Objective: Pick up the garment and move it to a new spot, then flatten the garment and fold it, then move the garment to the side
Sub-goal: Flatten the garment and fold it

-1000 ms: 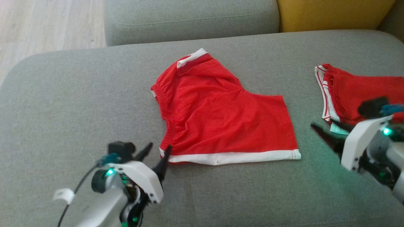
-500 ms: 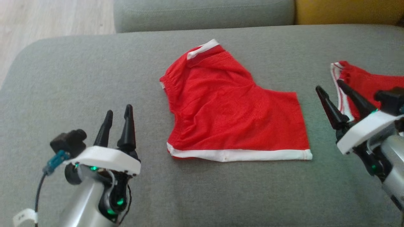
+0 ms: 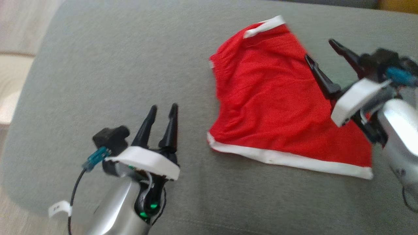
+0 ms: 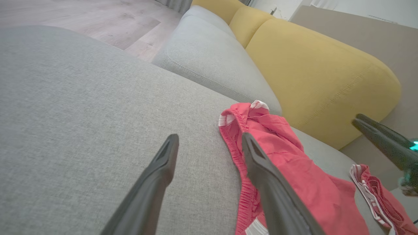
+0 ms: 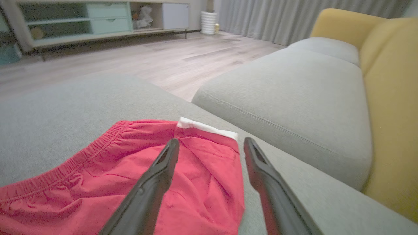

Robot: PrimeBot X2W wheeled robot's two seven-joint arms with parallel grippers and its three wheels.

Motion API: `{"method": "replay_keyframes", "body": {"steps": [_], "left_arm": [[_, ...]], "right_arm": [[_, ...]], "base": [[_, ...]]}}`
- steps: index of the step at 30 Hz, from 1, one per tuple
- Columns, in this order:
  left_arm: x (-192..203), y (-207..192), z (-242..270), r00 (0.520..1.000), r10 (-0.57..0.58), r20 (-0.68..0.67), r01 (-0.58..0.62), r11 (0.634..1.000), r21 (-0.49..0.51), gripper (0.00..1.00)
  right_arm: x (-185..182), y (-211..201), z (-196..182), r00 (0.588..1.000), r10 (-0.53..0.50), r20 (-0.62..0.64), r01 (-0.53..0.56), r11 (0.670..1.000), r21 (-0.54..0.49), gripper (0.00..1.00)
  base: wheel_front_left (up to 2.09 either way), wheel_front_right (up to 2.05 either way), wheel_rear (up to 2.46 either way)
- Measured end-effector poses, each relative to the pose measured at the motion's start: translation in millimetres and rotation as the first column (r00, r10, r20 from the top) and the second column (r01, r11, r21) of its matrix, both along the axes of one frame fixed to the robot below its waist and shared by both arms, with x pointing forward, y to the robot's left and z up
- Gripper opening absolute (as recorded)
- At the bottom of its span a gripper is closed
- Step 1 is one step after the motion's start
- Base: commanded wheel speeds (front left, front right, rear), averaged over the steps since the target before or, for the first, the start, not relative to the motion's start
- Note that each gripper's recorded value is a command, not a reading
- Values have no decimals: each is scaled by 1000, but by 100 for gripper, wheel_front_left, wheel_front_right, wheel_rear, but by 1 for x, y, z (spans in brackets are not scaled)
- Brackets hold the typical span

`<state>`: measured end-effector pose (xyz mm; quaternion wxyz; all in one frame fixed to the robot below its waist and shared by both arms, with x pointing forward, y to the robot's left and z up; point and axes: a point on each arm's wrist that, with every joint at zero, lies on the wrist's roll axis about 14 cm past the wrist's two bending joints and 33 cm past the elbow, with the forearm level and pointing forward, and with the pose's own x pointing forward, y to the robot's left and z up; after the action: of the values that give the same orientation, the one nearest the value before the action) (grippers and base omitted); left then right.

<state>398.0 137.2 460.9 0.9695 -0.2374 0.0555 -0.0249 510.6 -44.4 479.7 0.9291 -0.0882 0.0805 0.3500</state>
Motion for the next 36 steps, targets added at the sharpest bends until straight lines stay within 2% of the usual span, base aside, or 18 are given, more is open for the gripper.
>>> {"method": "replay_keyframes", "body": {"steps": [4, 7, 9, 14, 18, 26, 27, 28, 29, 34, 36], "left_arm": [[3, 12, -3, 1000, 26, -10, -26, 1000, 11, 100], [0, 20, -10, 998, 56, -38, -57, 998, -14, 100], [-1, 25, -13, 995, 79, -58, -81, 996, -44, 100], [-4, 38, -23, 987, 129, -100, -134, 990, -41, 100], [-7, 50, -31, 977, 171, -129, -177, 984, -37, 100], [-5, 51, -36, 974, 174, -146, -181, 983, -31, 100], [-4, 51, -36, 974, 175, -146, -181, 983, -30, 100], [-4, 51, -36, 974, 175, -146, -181, 983, -30, 100], [-4, 50, -36, 974, 173, -145, -179, 983, -30, 100], [-2, 46, -37, 976, 161, -147, -168, 985, -35, 100], [-1, 44, -37, 977, 154, -147, -161, 986, -38, 100]], "right_arm": [[22, 34, -15, 995, 99, -13, -100, 990, -105, 100], [40, 45, -32, 990, 140, -33, -143, 969, -200, 100], [49, 55, -44, 983, 175, -47, -181, 950, -254, 100], [53, 84, -77, 958, 264, -112, -286, 898, -335, 100], [65, 85, -104, 949, 274, -157, -315, 860, -402, 100], [86, 81, -111, 957, 240, -161, -286, 863, -416, 100], [87, 80, -112, 959, 230, -167, -280, 868, -410, 82], [87, 80, -112, 959, 230, -167, -280, 868, -410, 31], [87, 79, -112, 959, 222, -174, -275, 871, -407, 0], [91, 70, -112, 965, 180, -189, -242, 889, -389, 0], [93, 68, -108, 969, 158, -192, -219, 907, -359, 0]], "base": [[0, 0, 0], [0, 0, 0], [0, 0, 0], [0, 0, 0], [0, 0, 0], [0, 0, 0], [0, 0, 0], [0, 0, 0], [0, 0, 0], [0, 0, 0], [0, 0, 0]]}}
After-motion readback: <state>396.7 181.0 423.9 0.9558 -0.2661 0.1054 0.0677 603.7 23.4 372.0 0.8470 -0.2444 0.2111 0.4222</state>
